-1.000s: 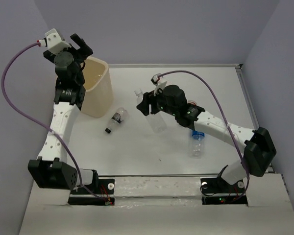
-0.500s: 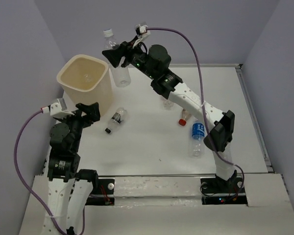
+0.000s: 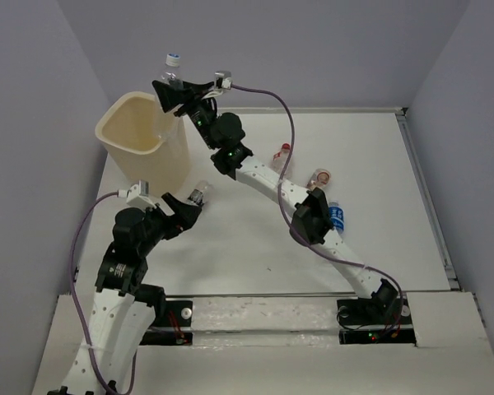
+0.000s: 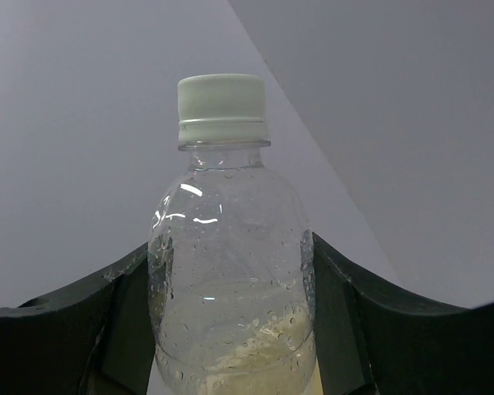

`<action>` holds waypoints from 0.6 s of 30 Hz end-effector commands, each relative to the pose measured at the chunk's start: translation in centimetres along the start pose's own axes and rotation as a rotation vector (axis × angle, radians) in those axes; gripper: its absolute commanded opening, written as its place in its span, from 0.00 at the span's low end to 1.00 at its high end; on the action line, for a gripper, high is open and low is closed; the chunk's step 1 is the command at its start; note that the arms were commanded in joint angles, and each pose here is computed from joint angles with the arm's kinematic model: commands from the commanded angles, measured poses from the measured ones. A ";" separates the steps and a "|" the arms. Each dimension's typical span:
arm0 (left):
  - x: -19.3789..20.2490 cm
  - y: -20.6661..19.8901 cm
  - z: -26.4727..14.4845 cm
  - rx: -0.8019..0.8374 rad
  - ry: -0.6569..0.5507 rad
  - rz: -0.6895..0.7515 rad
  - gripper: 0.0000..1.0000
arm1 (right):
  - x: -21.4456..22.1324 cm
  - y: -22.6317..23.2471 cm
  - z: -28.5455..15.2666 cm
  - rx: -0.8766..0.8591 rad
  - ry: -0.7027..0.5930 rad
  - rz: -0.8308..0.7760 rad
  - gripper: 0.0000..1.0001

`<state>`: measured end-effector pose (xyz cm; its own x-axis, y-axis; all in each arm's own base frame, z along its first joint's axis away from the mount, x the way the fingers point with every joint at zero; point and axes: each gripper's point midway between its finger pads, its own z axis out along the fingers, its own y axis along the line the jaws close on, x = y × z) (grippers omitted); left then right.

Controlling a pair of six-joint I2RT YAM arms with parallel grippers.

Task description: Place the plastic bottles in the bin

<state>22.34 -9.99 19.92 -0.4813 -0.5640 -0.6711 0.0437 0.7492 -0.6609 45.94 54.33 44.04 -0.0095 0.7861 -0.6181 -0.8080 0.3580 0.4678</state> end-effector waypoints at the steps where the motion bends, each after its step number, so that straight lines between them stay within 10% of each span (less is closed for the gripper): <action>1: 3.3 -0.3 1.0 0.074 0.110 -0.099 0.99 | -7.2 1.6 0.9 0.057 -0.263 0.137 0.15; 18: 0.8 1.8 1.9 -0.029 -0.050 -0.102 0.99 | 1.6 -3.4 -1.5 0.200 -0.158 0.092 0.23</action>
<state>22.81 -10.00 16.45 -0.4852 -0.6468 -0.5884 -0.0543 0.6939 -0.7180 47.69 52.84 42.33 0.0009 0.8984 -0.4392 -0.7010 0.3138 0.6404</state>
